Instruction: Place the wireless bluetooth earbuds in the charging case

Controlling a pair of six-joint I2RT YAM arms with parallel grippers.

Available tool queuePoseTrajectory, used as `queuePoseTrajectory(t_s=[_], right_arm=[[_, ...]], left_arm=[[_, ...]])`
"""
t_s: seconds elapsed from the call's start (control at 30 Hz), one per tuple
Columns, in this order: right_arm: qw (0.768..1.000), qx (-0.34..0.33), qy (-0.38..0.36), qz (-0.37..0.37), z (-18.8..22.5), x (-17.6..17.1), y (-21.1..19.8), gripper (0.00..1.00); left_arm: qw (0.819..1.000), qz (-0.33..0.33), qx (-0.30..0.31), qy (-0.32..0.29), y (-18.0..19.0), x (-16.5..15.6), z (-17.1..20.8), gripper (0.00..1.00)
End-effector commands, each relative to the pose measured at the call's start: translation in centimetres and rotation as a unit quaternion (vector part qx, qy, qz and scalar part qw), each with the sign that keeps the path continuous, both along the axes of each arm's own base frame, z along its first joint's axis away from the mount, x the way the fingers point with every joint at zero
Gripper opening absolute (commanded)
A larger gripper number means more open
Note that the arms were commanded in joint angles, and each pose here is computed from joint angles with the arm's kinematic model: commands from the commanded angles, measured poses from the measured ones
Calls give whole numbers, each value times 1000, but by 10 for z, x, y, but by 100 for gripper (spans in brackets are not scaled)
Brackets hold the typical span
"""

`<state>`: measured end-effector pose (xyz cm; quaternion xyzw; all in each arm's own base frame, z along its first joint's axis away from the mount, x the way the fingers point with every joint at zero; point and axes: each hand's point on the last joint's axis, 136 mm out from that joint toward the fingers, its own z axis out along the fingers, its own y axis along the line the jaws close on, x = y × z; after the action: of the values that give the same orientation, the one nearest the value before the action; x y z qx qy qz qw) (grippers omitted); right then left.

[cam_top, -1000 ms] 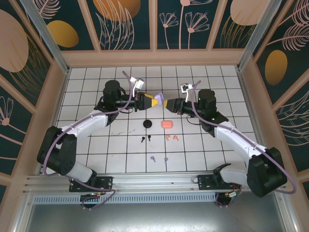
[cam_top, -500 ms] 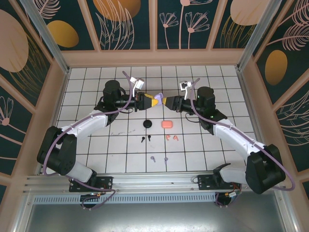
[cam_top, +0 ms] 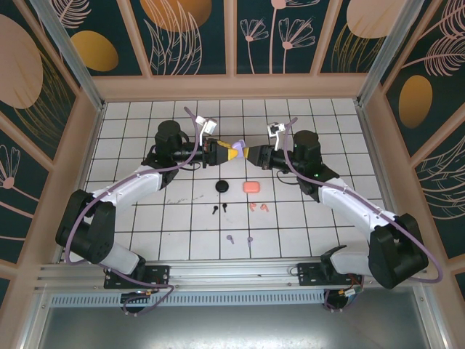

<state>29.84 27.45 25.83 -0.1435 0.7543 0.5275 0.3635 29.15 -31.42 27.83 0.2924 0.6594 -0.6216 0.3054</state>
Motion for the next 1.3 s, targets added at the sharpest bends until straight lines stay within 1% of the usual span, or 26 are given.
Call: queuePoseTrajectory(t_s=[0.0,0.23,0.27,0.5,0.53,0.6,0.63,0.67,0.7,0.73,0.83,0.93,1.03,1.13,1.27], right_arm=[[1000,15,-22,0,19,5,4,24],[1000,19,-24,3,25,9,9,25],[1000,19,-24,4,25,9,10,23],[1000,14,-24,10,23,8,13,0],[1000,11,-25,7,23,9,12,0],[1000,0,-25,0,22,12,10,0],[1000,-8,-25,-5,20,14,9,0],[999,-18,-25,-9,17,16,8,0],[999,-31,-24,-16,13,19,5,0],[998,-46,-23,-21,9,21,2,0],[995,-95,-16,-38,-5,31,-13,0],[987,-152,-17,-49,-20,41,-29,0],[975,-218,-25,-44,-35,48,-39,0],[964,-264,-36,-27,-46,51,-42,0],[958,-281,-54,-2,-47,50,-39,0]], left_arm=[[1000,-11,-11,-15,-2,-3,7,0],[1000,-10,-8,-9,-2,-5,-1,0],[1000,-9,-8,-9,-1,-5,-1,0],[1000,2,-4,-7,-2,0,-2,0],[1000,6,-1,-6,-2,2,-3,0],[1000,17,9,-4,-2,7,-7,17],[1000,25,17,-6,-2,10,-9,29],[999,31,25,-8,-2,13,-10,38],[999,36,35,-15,0,15,-14,46],[998,41,41,-25,-1,18,-9,52],[995,50,75,-45,4,27,-9,67],[991,50,105,-61,10,34,-9,74],[987,42,136,-68,16,41,-13,77],[984,25,161,-67,17,44,-18,77],[981,-15,188,-56,15,43,-29,73]])
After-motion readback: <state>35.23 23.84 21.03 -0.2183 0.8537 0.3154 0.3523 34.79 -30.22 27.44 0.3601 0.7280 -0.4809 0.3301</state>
